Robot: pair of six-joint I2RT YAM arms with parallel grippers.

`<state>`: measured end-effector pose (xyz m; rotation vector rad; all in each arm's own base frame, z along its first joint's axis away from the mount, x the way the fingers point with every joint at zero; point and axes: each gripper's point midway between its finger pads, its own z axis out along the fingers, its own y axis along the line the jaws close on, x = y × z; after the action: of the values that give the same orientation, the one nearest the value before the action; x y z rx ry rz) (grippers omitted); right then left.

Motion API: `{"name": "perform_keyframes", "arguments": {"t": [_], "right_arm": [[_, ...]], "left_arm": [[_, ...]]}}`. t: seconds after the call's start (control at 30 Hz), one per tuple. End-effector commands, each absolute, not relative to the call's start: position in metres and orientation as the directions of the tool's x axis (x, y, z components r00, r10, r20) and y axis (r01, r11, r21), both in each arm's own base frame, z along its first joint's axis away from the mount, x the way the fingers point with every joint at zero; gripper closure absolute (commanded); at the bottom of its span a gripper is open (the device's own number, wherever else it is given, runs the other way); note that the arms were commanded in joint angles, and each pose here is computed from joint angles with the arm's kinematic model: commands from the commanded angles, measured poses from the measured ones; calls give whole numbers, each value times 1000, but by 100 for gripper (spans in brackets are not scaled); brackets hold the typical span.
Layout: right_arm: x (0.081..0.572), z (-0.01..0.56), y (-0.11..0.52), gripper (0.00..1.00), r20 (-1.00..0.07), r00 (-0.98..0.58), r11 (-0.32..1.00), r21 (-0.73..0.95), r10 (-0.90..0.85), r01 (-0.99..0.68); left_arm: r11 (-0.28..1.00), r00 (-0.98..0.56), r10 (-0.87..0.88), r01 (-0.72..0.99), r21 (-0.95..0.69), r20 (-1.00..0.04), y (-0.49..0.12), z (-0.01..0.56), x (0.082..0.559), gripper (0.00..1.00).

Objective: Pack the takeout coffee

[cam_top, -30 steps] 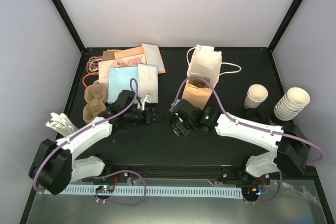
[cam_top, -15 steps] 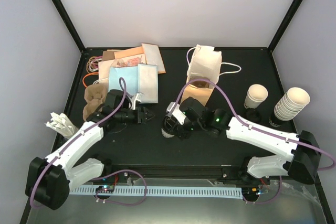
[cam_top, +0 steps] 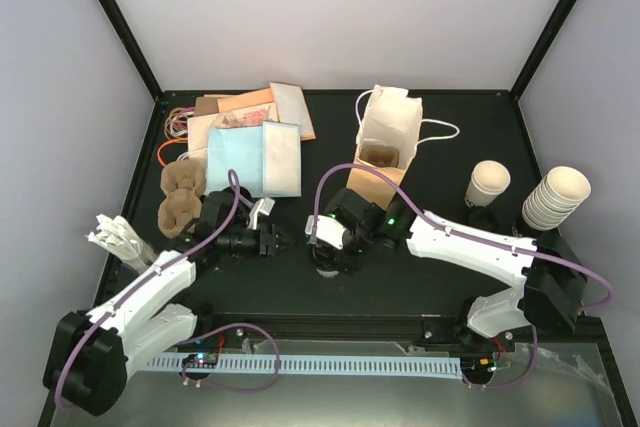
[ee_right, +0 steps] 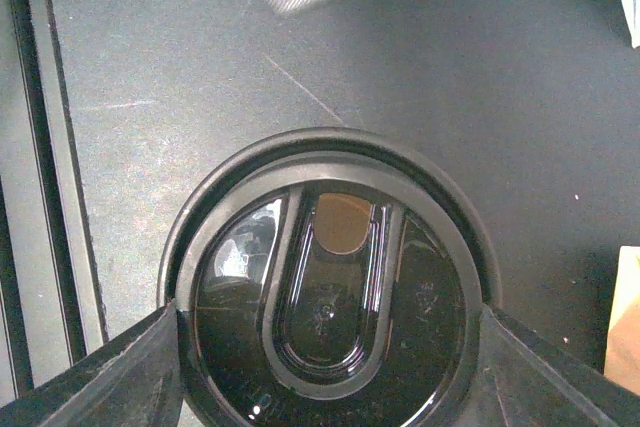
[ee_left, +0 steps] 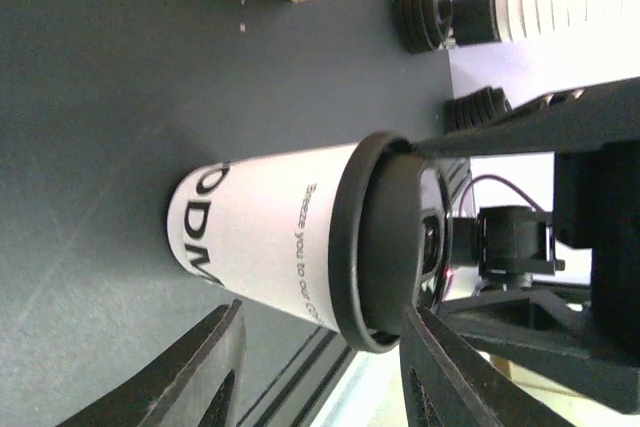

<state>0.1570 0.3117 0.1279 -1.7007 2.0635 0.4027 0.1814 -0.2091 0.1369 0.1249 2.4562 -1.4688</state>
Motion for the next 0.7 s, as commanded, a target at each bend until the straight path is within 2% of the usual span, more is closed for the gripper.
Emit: {"name": "perform_keyframes", "arguments": {"t": [0.0, 0.27, 0.4, 0.5, 0.67], "right_arm": [[152, 129, 319, 30, -512, -105, 146, -40, -852, -988], [146, 118, 314, 30, -501, -117, 147, -21, -857, -989], [145, 114, 311, 31, -493, -120, 149, -19, -862, -989], [145, 114, 310, 31, -494, -124, 152, -17, -860, -988], [143, 113, 311, 31, -496, -119, 144, -12, -860, -989]], "left_arm": [[418, -959, -44, 238, -877, -281, -223, 143, 174, 55], [409, -961, 6, 253, -876, -275, -238, 137, 173, 56], [437, -966, 21, 240, -867, -258, -240, 126, 172, 61], [463, -965, 18, 241, -853, -263, -238, 119, 173, 70], [478, -965, 34, 244, -844, -260, -239, 111, 172, 71]]}}
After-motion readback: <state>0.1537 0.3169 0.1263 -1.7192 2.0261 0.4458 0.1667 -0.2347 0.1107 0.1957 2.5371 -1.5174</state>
